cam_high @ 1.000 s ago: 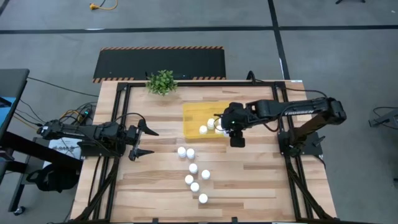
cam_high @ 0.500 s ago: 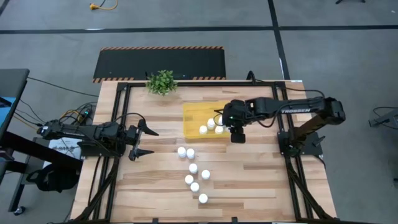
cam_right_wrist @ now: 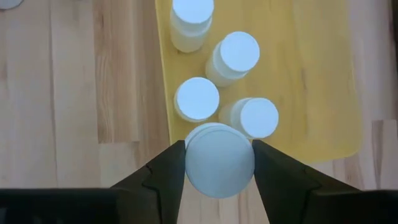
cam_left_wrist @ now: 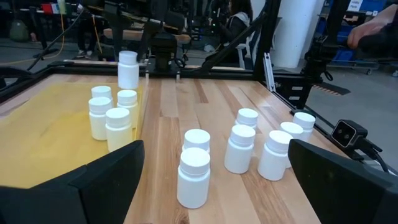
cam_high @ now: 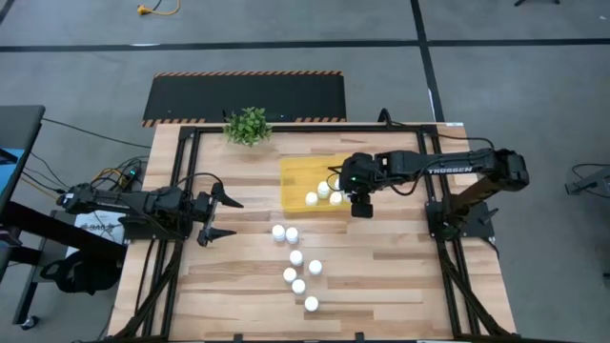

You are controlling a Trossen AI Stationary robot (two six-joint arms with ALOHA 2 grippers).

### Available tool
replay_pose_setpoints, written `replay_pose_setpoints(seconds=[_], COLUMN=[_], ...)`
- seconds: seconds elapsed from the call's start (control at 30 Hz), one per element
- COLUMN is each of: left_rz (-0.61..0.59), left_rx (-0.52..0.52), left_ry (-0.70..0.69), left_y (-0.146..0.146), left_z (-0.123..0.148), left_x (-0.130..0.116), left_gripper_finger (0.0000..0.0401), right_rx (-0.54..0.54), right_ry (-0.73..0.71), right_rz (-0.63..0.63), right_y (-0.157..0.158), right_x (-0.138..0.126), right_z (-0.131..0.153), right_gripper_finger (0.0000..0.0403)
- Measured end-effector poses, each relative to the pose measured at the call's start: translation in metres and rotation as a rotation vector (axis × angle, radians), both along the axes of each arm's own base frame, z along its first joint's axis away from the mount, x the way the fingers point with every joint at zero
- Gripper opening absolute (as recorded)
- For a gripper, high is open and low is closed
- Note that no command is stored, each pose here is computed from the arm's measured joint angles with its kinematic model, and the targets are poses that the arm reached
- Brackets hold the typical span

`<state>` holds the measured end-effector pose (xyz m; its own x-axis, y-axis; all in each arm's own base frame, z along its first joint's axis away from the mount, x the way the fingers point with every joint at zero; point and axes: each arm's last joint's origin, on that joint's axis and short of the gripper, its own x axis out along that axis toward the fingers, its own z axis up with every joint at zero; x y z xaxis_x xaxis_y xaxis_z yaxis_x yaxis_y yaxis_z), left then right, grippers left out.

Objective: Pick and place pill bottles into a basket
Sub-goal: Put the white medicine bottle into the yellow bin

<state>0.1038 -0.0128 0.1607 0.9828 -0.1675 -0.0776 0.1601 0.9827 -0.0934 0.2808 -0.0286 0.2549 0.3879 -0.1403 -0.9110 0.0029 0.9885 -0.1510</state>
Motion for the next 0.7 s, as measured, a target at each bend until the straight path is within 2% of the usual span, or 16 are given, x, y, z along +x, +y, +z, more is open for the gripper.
replay_pose_setpoints(seconds=[0.7], left_rz=[0.001], left_rx=[-0.007], left_ry=[0.002], left_y=[0.0], left_z=[0.0], left_x=[0.0], left_gripper_finger=[0.0386], right_rx=[0.025], right_ry=[0.081], right_rz=[0.007], right_y=[-0.009], right_x=[0.011], right_z=[-0.023], right_gripper_finger=[0.0164])
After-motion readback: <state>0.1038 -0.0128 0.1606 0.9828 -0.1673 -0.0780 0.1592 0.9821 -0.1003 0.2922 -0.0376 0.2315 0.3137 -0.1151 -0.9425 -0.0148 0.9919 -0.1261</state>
